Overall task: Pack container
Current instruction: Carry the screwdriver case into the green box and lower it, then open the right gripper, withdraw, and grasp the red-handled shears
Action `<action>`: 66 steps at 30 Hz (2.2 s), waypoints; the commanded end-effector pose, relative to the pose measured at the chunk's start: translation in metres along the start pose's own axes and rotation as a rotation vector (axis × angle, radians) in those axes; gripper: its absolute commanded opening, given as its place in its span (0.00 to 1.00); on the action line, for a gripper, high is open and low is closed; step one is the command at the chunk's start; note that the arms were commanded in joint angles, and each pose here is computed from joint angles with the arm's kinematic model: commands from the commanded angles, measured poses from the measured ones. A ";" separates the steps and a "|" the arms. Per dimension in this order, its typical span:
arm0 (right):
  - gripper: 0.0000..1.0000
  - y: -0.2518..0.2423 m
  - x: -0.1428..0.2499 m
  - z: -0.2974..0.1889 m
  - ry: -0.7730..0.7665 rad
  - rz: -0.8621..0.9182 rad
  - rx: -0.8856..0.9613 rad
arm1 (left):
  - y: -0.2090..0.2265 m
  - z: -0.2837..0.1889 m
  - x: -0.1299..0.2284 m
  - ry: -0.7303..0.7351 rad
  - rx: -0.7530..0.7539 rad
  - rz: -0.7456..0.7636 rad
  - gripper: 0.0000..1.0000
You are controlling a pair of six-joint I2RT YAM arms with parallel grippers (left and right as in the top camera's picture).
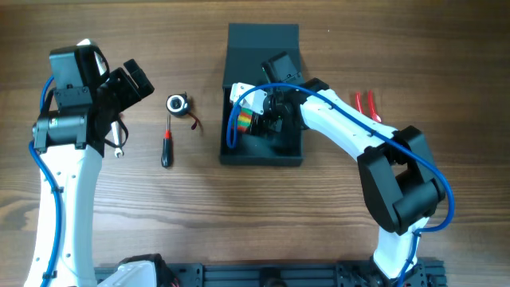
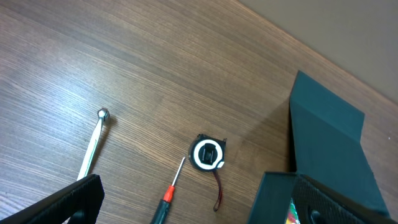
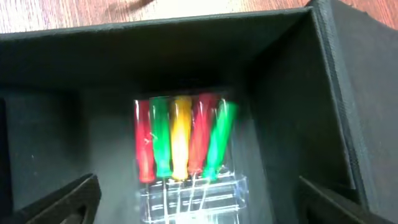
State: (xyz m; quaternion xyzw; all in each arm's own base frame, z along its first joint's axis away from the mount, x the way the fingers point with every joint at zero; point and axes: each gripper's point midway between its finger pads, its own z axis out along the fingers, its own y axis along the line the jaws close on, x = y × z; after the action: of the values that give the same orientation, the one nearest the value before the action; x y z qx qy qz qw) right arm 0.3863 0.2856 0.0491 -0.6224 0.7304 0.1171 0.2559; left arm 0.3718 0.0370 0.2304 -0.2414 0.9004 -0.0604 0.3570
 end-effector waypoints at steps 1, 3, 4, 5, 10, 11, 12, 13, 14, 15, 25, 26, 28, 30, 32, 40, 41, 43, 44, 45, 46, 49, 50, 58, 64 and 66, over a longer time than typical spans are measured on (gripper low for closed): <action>1.00 -0.004 -0.004 -0.002 -0.002 0.039 0.021 | 0.000 -0.003 -0.008 -0.020 -0.003 0.004 1.00; 1.00 -0.008 0.000 -0.003 0.022 0.088 0.044 | 0.000 -0.003 -0.008 -0.020 -0.003 0.004 1.00; 1.00 -0.009 0.000 -0.006 0.022 0.121 0.050 | 0.000 -0.003 -0.008 -0.019 -0.003 0.004 1.00; 1.00 -0.010 -0.003 -0.010 0.014 0.155 0.057 | 0.000 -0.003 -0.008 -0.019 -0.003 0.004 1.00; 1.00 -0.051 -0.019 -0.080 -0.074 0.481 0.253 | 0.000 -0.003 -0.008 -0.019 -0.003 0.004 1.00; 1.00 -0.062 -0.017 -0.099 -0.095 0.539 0.305 | 0.000 -0.003 -0.008 -0.019 -0.003 0.004 1.00; 1.00 -0.075 -0.014 -0.126 -0.122 0.587 0.369 | 0.000 -0.003 -0.008 -0.019 -0.003 0.004 1.00; 1.00 -0.085 -0.010 -0.152 -0.149 0.609 0.417 | 0.000 -0.003 -0.008 -0.019 -0.003 0.004 1.00; 1.00 -0.093 -0.003 -0.172 -0.171 0.640 0.454 | 0.000 -0.003 -0.008 -0.019 -0.003 0.004 1.00; 1.00 -0.103 0.011 -0.198 -0.188 0.694 0.501 | 0.000 -0.003 -0.008 -0.019 -0.003 0.004 1.00; 1.00 -0.103 0.219 -0.224 0.154 1.198 0.507 | 0.000 -0.003 -0.008 -0.019 -0.003 0.004 1.00; 1.00 -0.102 0.233 -0.212 0.191 1.209 0.479 | 0.000 -0.003 -0.008 -0.019 -0.003 0.004 1.00; 0.98 -0.098 0.250 -0.191 0.243 1.210 0.429 | 0.000 -0.003 -0.008 -0.019 -0.003 0.004 1.00; 0.89 -0.092 0.263 -0.168 0.295 1.207 0.372 | 0.000 -0.003 -0.008 -0.019 -0.003 0.004 1.00; 0.82 -0.087 0.275 -0.149 0.333 1.224 0.337 | 0.000 -0.003 -0.008 -0.019 -0.003 0.004 1.00; 0.68 -0.089 0.295 -0.123 0.368 1.236 0.327 | 0.000 -0.003 -0.008 -0.019 -0.003 0.004 1.00; 0.65 -0.090 0.296 -0.121 0.365 1.235 0.330 | 0.000 -0.003 -0.008 -0.019 -0.003 0.004 1.00; 0.56 -0.095 0.296 -0.120 0.352 1.229 0.343 | 0.000 -0.003 -0.008 -0.019 -0.003 0.004 1.00; 0.55 -0.097 0.296 -0.120 0.348 1.226 0.348 | 0.000 -0.003 -0.008 -0.019 -0.003 0.004 1.00; 0.55 -0.098 0.296 -0.118 0.346 1.223 0.350 | 0.000 -0.003 -0.008 -0.019 -0.003 0.004 1.00; 0.56 -0.097 0.297 -0.116 0.349 1.223 0.346 | 0.000 -0.003 -0.008 -0.019 -0.003 0.004 1.00; 0.56 -0.090 0.303 -0.104 0.375 1.233 0.315 | 0.000 -0.003 -0.008 -0.019 -0.003 0.004 1.00; 0.56 -0.089 0.303 -0.102 0.379 1.239 0.311 | 0.000 -0.003 -0.008 -0.019 -0.003 0.004 1.00; 0.38 -0.082 0.305 -0.096 0.403 1.244 0.287 | 0.000 -0.003 -0.008 -0.019 -0.003 0.004 1.00; 0.06 -0.072 0.310 -0.092 0.438 1.281 0.265 | 0.000 -0.003 -0.008 -0.019 -0.003 0.004 1.00; 0.04 -0.072 0.310 -0.092 0.436 1.306 0.272 | 0.000 -0.003 -0.008 -0.019 -0.003 0.004 1.00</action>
State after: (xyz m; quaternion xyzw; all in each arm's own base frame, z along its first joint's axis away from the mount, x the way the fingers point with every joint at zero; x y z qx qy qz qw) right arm 0.4170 -0.0384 -0.0027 -0.0453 0.9946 0.0271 0.0898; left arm 0.3718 0.0370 0.2304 -0.2415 0.9004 -0.0602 0.3568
